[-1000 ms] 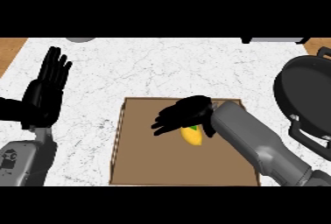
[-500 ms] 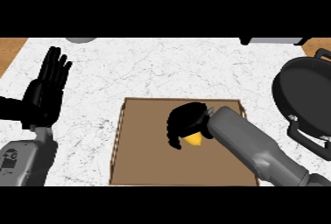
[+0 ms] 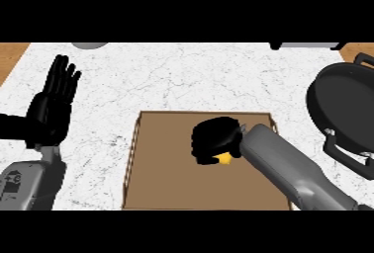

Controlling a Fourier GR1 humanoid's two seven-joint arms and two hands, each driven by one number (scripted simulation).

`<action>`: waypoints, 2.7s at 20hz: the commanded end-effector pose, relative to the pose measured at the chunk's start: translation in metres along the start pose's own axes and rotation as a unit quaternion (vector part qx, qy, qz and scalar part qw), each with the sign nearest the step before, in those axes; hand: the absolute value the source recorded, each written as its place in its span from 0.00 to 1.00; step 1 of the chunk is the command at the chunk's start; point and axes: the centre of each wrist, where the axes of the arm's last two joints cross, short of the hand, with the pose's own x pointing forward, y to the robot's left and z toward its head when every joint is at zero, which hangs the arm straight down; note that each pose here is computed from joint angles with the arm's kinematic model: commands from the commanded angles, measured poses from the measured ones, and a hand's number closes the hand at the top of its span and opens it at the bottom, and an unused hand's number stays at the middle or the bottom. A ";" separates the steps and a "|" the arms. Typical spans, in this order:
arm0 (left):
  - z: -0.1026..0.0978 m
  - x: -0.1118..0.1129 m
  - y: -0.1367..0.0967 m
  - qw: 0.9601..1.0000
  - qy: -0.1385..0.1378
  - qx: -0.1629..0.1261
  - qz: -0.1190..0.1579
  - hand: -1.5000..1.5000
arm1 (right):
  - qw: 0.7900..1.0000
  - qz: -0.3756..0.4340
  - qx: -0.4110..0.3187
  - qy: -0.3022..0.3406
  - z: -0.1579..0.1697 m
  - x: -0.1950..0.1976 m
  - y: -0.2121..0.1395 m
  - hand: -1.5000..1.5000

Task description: Pick the lemon from the tray and place it in the pot

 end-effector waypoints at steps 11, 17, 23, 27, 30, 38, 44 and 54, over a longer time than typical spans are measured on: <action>0.005 -0.004 0.020 0.999 0.018 0.031 -0.010 0.50 | 0.758 -0.126 -0.272 0.580 -0.018 -0.015 -0.010 1.00; 0.007 -0.005 0.019 0.999 0.015 0.029 -0.008 0.50 | 0.609 -0.029 -0.365 0.703 -0.010 -0.015 -0.073 1.00; 0.009 0.000 0.022 0.999 0.018 0.030 -0.005 0.50 | 0.481 0.065 -0.440 0.755 0.008 0.008 -0.109 1.00; 0.008 -0.004 0.018 1.000 0.013 0.019 -0.006 0.50 | 0.427 0.087 -0.454 0.777 0.049 0.042 -0.121 1.00; -0.002 0.002 0.012 1.000 0.010 0.027 -0.002 0.50 | 0.403 0.098 -0.434 0.800 0.082 0.071 -0.122 1.00; 0.016 -0.011 0.012 1.000 0.010 0.010 0.003 0.50 | 0.369 0.074 -0.377 0.846 0.189 0.117 -0.087 1.00; 0.006 -0.006 0.004 1.000 -0.005 0.003 0.002 0.50 | 0.342 0.072 -0.416 0.840 0.272 0.125 -0.044 1.00; 0.004 0.015 0.003 1.000 0.009 -0.013 0.007 0.50 | 0.355 0.059 -0.404 0.841 0.354 0.116 -0.001 1.00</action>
